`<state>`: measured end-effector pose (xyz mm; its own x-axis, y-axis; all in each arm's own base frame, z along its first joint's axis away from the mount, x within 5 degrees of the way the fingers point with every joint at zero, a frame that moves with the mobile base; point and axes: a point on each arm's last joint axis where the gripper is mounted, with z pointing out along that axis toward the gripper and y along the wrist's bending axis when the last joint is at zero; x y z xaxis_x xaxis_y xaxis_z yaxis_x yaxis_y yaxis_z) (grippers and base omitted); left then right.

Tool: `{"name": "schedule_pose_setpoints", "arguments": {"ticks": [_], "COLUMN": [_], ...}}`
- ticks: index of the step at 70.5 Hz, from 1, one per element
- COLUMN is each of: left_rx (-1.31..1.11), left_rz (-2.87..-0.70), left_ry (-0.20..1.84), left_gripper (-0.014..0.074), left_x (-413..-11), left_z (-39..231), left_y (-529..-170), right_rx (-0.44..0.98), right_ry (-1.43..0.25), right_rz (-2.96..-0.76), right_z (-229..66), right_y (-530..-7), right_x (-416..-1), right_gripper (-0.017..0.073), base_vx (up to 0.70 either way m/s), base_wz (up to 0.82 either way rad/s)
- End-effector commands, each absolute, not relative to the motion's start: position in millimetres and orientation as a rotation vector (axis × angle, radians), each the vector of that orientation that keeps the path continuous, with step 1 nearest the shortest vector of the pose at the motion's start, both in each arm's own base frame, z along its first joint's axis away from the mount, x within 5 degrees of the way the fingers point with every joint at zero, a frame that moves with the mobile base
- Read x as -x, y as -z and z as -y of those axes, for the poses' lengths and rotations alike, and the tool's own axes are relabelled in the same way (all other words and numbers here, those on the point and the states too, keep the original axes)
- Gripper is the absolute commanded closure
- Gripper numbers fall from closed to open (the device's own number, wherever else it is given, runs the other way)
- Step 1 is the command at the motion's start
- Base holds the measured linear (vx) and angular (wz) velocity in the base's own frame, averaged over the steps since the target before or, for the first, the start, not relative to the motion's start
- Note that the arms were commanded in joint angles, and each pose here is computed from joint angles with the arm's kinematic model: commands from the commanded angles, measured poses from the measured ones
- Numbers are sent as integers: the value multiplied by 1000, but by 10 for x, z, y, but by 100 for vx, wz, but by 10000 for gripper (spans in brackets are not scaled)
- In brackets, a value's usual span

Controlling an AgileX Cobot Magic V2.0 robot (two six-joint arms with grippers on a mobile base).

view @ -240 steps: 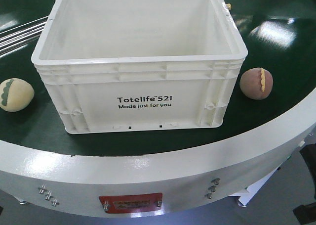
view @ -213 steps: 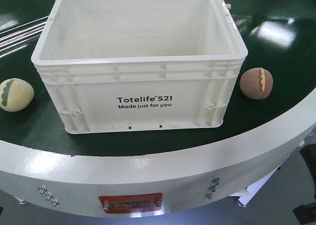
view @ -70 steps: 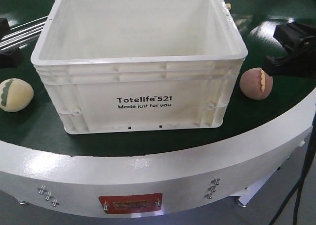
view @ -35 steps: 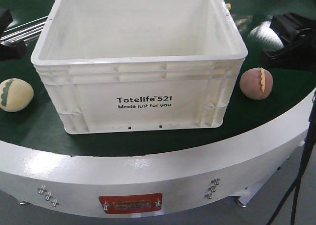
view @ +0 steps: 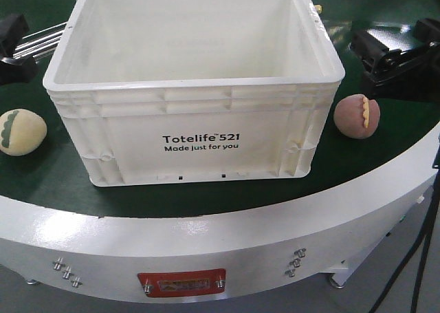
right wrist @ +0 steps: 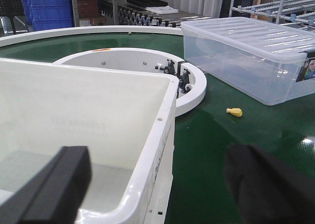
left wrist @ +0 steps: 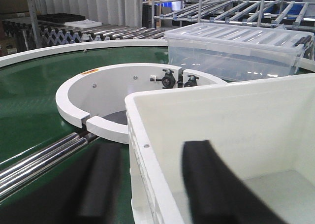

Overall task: Place moving items into box and shelve
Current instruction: 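Move the right gripper down toward the pink plush ball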

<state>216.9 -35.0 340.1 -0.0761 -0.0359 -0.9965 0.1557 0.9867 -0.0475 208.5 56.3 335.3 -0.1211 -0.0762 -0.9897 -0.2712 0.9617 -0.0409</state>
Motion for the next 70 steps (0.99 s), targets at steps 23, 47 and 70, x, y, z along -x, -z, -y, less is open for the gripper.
{"name": "schedule_pose_setpoints", "arguments": {"ticks": [23,47,70], "left_rx": [-15,63,70], "left_rz": [-1510,-1515,-1512], "left_ry": [130,-50,-52], "left_gripper": [-18,38,38], "left_x": [-2052,-1767,-2139], "left_z": [191,-129,-168], "left_y": [-3698,-3810,-3898], "right_rx": [140,-5,-10], "right_ry": [-70,86,86], "right_rz": [-1587,-1679,-1681], "right_z": [-260,110,137], "right_y": [-3601,-3590,-3869], "right_x": [-2064,-1925,-2343], "right_gripper": [-96,-39,-29], "base_vx": [0,0,0], "base_wz": [0,0,0]}}
